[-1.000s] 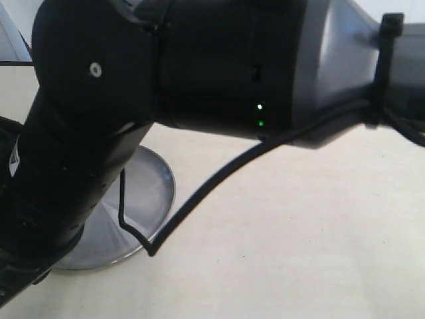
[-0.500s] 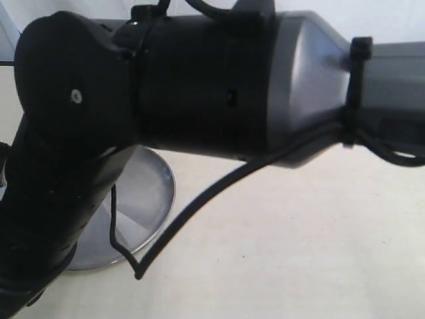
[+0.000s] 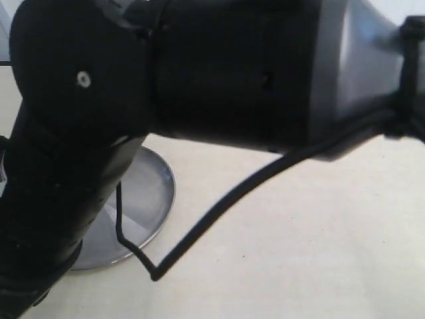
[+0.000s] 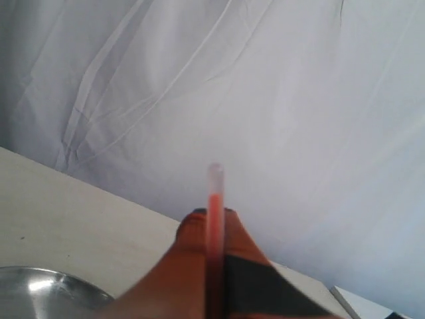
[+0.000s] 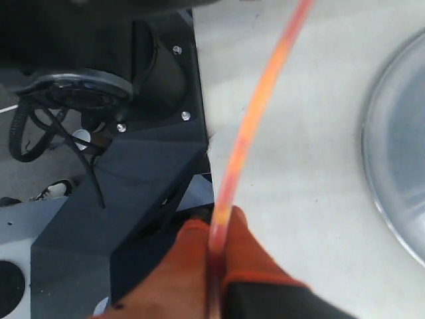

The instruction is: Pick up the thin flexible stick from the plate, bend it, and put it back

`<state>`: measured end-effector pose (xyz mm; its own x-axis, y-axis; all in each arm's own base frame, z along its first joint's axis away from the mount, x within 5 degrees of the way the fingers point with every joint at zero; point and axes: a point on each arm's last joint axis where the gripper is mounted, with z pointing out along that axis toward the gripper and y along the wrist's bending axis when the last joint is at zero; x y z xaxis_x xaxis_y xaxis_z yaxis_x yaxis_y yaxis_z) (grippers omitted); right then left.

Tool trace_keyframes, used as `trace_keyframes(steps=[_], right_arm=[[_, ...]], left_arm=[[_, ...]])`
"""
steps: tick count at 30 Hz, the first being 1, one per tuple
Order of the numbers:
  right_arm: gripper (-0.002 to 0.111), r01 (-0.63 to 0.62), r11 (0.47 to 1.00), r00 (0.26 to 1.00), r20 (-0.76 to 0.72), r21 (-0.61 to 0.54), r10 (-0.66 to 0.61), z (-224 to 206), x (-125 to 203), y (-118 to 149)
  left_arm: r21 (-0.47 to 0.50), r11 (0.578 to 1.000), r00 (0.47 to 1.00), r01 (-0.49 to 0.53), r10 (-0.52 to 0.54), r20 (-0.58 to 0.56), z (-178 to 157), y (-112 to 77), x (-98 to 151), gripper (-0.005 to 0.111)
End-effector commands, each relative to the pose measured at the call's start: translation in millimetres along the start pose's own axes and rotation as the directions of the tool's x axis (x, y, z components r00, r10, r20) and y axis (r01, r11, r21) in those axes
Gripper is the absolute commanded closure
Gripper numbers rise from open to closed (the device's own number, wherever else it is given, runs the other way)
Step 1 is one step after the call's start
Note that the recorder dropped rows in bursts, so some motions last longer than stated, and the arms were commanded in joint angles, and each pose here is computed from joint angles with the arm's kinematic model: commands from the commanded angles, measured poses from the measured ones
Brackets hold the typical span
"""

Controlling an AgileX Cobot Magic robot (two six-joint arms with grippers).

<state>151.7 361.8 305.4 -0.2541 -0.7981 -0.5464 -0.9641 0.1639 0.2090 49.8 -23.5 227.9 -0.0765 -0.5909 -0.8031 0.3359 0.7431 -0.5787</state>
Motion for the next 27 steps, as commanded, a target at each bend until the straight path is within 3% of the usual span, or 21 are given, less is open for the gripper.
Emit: trace_keyframes(steps=[1,8,17,27], right_arm=[[0.108,0.037,0.999,0.999,0.034,-0.003,-0.037,-25,-1,11],[0.108,0.042,0.999,0.998,0.037,0.005,-0.042,-26,-1,11],[0.108,0.032,0.999,0.999,-0.011,0.005,-0.032,-6,1,3],[0.108,-0.012,0.998,0.999,0.034,0.066,0.009,53,-3,-23]], left_arm=[[-0.043,0.997,0.997,-0.072,0.073,0.014,0,4.1,-1,0.106],[-0.042,0.997,0.998,-0.063,0.063,0.015,0,4.1,-1,0.106],[-0.019,0.973,0.970,0.231,-0.229,0.079,-1,1.3,-9,0.106],[0.048,0.964,0.957,0.263,-0.266,0.111,-3,-12.6,-25,0.106]])
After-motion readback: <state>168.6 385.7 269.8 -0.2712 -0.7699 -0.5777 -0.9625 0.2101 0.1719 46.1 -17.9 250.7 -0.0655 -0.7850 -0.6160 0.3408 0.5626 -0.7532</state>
